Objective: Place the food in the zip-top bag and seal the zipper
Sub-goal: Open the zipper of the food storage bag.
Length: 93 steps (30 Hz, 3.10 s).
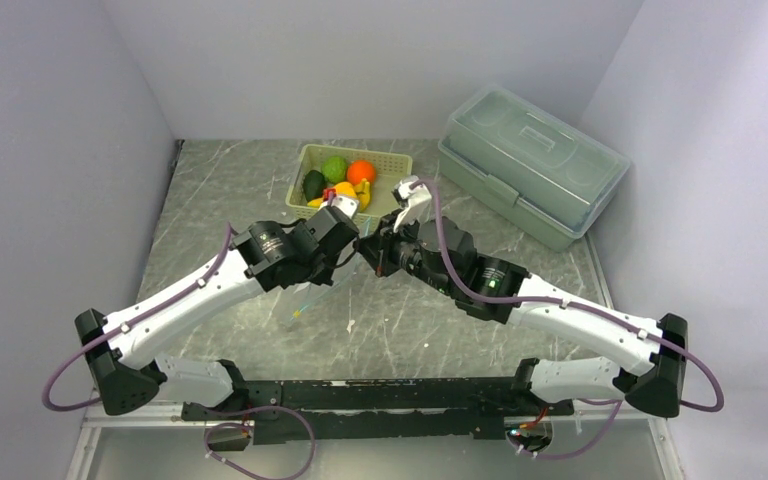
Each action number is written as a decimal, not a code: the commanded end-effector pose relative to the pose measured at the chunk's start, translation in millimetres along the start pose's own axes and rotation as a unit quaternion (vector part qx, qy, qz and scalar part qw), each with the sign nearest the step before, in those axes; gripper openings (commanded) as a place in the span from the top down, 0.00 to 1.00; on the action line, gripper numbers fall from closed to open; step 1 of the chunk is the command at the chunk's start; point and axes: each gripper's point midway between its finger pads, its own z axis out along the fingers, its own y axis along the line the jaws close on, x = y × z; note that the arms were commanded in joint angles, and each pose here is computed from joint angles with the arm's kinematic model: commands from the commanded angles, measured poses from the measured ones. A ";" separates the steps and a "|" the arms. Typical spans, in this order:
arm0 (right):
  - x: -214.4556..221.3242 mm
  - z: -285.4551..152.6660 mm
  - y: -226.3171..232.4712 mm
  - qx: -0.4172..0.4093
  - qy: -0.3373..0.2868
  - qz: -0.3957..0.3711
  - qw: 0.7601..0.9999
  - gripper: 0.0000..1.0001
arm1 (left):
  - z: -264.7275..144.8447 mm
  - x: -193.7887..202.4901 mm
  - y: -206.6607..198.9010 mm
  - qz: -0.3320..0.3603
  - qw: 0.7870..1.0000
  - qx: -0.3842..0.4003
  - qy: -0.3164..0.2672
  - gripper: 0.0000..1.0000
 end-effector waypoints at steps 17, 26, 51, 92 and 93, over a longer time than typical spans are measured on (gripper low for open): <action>33.1 49.9 -1.9 0.037 0.011 0.136 0.990 1.00 | -6.3 -3.3 -8.7 -0.064 0.997 0.014 -0.043 1.00; 74.7 57.5 -24.0 0.099 0.054 0.183 0.977 1.00 | -6.0 1.5 -10.8 -0.067 0.995 -0.031 -0.064 1.00; 109.9 45.1 -48.0 0.136 0.054 0.253 0.956 0.00 | -12.7 -2.4 -18.6 -0.064 0.993 -0.033 -0.091 1.00; 93.5 46.3 -19.5 0.057 0.040 0.276 0.959 0.21 | -23.4 -9.3 -11.9 -0.051 0.991 -0.021 -0.121 1.00; 91.9 46.4 -17.8 0.053 0.039 0.274 0.959 0.25 | -22.7 -9.3 -12.3 -0.050 0.991 -0.021 -0.121 1.00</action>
